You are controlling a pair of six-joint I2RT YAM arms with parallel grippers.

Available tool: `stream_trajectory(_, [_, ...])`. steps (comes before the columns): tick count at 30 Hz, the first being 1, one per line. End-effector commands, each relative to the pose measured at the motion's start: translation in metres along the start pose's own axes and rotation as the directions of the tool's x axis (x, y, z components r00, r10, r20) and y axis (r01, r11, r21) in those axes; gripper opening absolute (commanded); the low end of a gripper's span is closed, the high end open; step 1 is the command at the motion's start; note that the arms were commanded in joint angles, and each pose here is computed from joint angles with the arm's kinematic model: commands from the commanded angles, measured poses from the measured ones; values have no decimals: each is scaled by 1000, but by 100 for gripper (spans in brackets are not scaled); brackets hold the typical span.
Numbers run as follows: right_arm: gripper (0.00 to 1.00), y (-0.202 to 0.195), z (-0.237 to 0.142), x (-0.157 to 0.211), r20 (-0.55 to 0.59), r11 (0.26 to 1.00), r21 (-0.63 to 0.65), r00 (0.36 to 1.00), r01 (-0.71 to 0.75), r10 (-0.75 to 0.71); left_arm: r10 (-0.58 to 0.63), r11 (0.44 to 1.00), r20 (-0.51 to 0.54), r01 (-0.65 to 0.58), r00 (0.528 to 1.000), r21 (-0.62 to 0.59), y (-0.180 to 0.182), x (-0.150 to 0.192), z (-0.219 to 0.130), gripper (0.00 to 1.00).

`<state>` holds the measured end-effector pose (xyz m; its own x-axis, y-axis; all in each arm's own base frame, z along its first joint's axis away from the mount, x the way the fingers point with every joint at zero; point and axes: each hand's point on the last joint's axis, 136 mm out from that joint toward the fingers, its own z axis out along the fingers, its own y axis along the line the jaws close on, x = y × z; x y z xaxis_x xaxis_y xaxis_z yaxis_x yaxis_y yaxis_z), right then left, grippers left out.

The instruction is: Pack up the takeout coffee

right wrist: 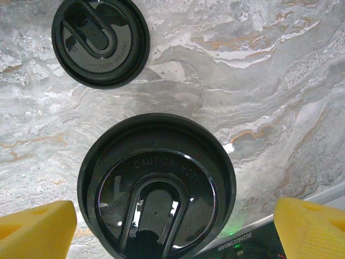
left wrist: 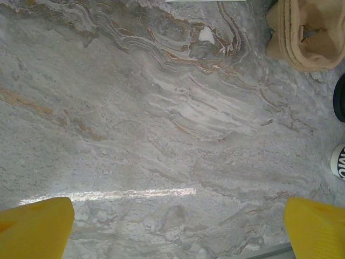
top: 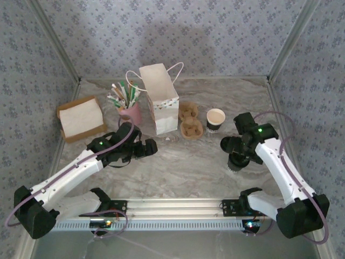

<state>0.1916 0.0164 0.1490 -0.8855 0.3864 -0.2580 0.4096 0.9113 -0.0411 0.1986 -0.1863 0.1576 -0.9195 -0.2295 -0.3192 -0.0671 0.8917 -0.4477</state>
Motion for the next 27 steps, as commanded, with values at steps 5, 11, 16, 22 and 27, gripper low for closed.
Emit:
stream_trajectory(5, [95,6,-23,-9,48,998,-58,999,9,-6,21,1000,65,-20,998,-9,-3,-16,-22,99])
stream_trajectory(11, [93,48,-65,-21,155,943,-291,981,158,-117,37,999,180,-35,983,-15,-5,-41,-60,99])
stream_trajectory(16, [92,98,-114,-25,283,789,-533,943,307,-176,63,998,290,-56,955,-31,-12,-69,-103,99])
stream_trajectory(22, [95,135,-141,-24,383,677,-586,888,446,-255,73,996,348,-52,935,-71,-14,-99,-132,100])
stream_trajectory(27, [96,149,-136,-18,389,655,-571,866,495,-315,51,998,346,-31,937,-63,-15,-118,-136,99])
